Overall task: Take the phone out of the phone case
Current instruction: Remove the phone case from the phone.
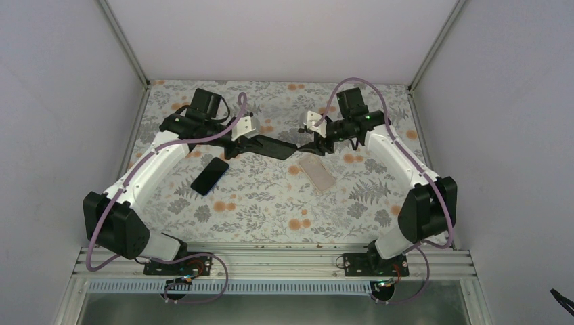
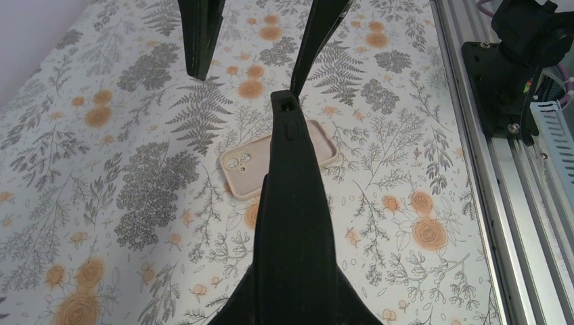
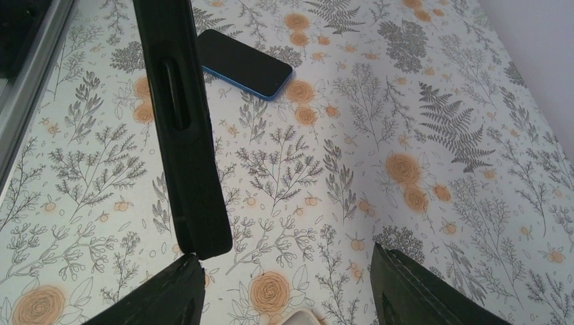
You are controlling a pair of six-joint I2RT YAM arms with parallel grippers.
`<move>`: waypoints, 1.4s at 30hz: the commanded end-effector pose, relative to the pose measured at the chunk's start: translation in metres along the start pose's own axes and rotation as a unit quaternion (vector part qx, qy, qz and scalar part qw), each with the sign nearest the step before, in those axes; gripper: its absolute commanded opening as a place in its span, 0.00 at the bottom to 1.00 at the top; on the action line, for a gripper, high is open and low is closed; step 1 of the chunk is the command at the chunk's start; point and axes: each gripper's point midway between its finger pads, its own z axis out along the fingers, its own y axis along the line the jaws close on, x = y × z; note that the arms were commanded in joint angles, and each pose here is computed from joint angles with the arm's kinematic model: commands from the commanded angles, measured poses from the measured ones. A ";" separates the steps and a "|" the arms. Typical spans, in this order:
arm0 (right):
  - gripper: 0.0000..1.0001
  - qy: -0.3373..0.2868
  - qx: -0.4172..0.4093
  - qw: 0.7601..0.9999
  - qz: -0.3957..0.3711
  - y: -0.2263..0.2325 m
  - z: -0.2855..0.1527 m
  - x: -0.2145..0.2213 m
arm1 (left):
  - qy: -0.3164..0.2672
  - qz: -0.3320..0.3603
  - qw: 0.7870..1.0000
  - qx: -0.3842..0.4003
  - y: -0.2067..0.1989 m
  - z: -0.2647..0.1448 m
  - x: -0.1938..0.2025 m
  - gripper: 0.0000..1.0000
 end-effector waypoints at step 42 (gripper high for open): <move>0.64 -0.130 -0.332 0.934 -0.012 0.108 0.062 -0.122 | -0.087 0.067 0.991 -0.080 0.008 -0.018 -0.055 0.02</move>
